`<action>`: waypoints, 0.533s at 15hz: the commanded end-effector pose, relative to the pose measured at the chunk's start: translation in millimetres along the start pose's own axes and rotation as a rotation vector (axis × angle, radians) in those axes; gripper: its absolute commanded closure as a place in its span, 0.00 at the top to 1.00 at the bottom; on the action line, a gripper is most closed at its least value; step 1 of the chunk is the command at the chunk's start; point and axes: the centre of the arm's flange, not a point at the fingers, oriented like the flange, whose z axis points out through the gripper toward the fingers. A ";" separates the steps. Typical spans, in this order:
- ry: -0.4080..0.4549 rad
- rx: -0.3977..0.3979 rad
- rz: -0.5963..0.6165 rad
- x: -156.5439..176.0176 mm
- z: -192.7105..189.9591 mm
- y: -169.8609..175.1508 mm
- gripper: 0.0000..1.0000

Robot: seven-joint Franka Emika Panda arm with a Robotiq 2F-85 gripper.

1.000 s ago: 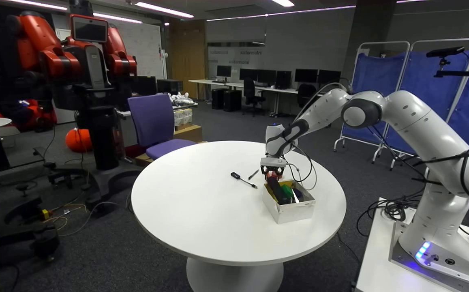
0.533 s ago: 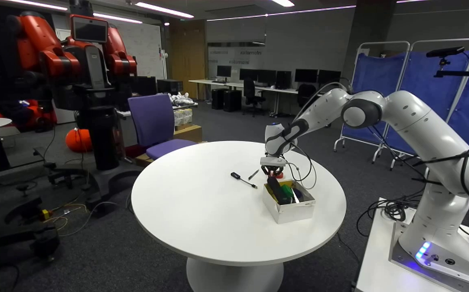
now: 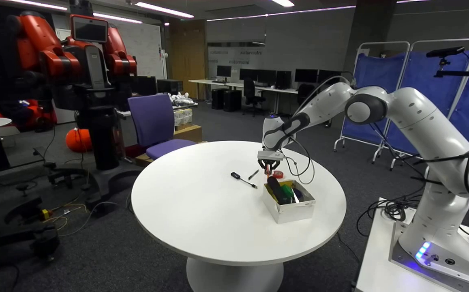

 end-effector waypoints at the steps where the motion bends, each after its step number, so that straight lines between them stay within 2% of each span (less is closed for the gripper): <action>1: 0.035 0.016 -0.001 -16.8 -59.4 13.5 0.05; 5: 0.038 0.011 -0.003 -39.1 -102.0 20.8 0.05; 8: 0.014 -0.043 -0.007 -76.8 -122.1 39.6 0.05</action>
